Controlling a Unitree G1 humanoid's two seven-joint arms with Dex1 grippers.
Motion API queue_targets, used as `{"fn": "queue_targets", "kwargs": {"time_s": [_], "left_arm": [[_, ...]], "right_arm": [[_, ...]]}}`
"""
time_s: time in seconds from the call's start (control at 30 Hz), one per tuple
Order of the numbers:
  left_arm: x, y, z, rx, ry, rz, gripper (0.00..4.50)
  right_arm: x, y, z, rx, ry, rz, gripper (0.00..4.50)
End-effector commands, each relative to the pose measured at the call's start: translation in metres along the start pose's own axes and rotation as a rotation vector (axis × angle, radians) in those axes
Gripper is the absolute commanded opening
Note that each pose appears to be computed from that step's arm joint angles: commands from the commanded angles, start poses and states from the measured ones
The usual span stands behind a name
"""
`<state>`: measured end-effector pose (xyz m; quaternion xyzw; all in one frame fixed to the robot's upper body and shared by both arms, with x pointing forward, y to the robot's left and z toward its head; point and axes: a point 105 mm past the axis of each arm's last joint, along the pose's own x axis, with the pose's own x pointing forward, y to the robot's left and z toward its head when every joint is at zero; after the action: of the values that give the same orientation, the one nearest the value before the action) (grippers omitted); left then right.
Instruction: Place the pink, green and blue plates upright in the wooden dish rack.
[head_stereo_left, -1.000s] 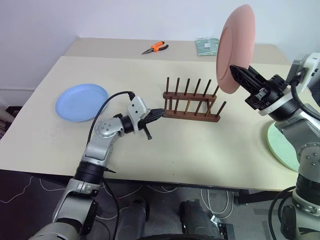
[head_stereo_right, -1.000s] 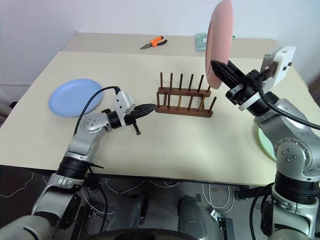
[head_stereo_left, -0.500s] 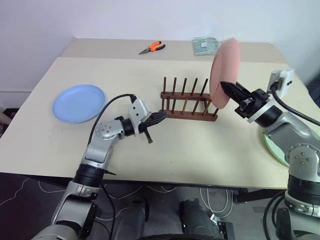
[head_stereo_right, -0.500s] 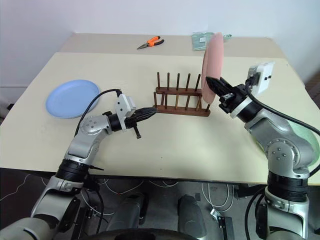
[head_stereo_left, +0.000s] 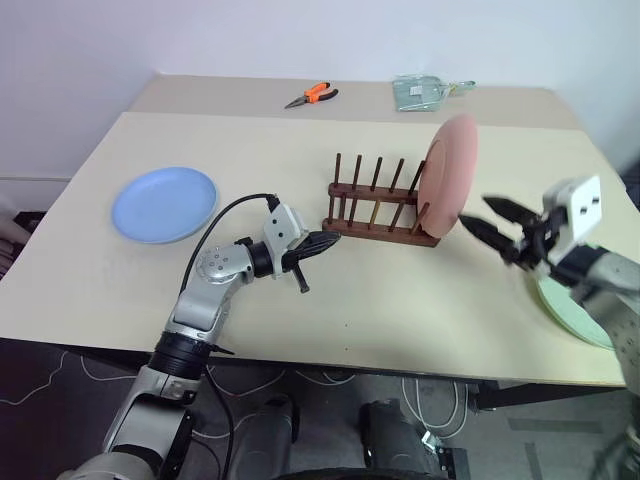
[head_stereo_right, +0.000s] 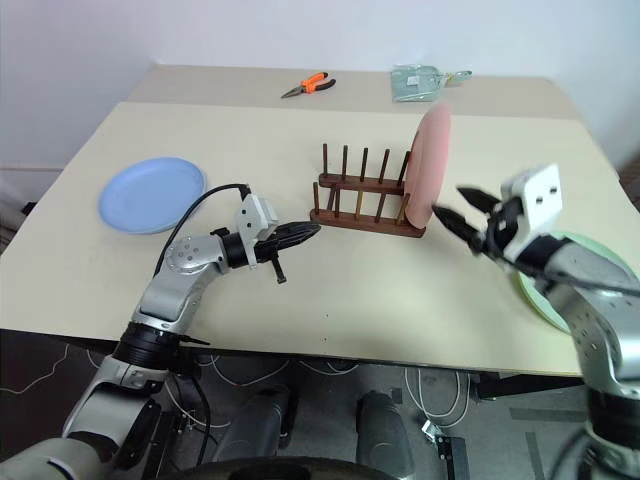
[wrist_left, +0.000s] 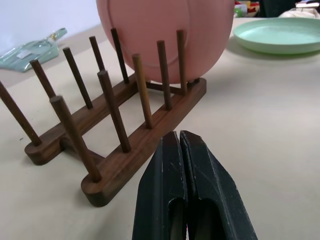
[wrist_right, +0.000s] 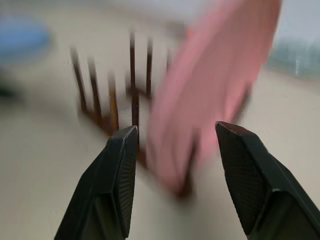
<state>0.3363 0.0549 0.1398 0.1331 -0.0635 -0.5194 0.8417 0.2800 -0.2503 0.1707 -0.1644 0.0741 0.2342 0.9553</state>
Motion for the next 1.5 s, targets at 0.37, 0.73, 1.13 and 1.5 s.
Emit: {"fn": "queue_targets", "kwargs": {"time_s": [0.37,0.73,1.13,1.5], "left_arm": [[0.021,-0.004,0.015,0.069,-0.058,-0.071,0.0],[0.013,0.016,0.013,0.129,-0.053,0.051,0.0],[0.002,0.031,0.009,0.189,-0.067,0.173,0.0],[-0.004,0.029,0.01,0.165,-0.065,0.173,0.0]], "right_arm": [[-0.037,-0.044,-0.107,-0.195,0.515,-0.37,2.0],[-0.013,-0.073,0.044,-0.285,-0.123,-0.563,0.06],[-0.018,0.057,0.209,0.497,-0.98,0.313,0.06],[0.047,0.08,0.181,0.822,-0.813,0.332,0.06]]}}
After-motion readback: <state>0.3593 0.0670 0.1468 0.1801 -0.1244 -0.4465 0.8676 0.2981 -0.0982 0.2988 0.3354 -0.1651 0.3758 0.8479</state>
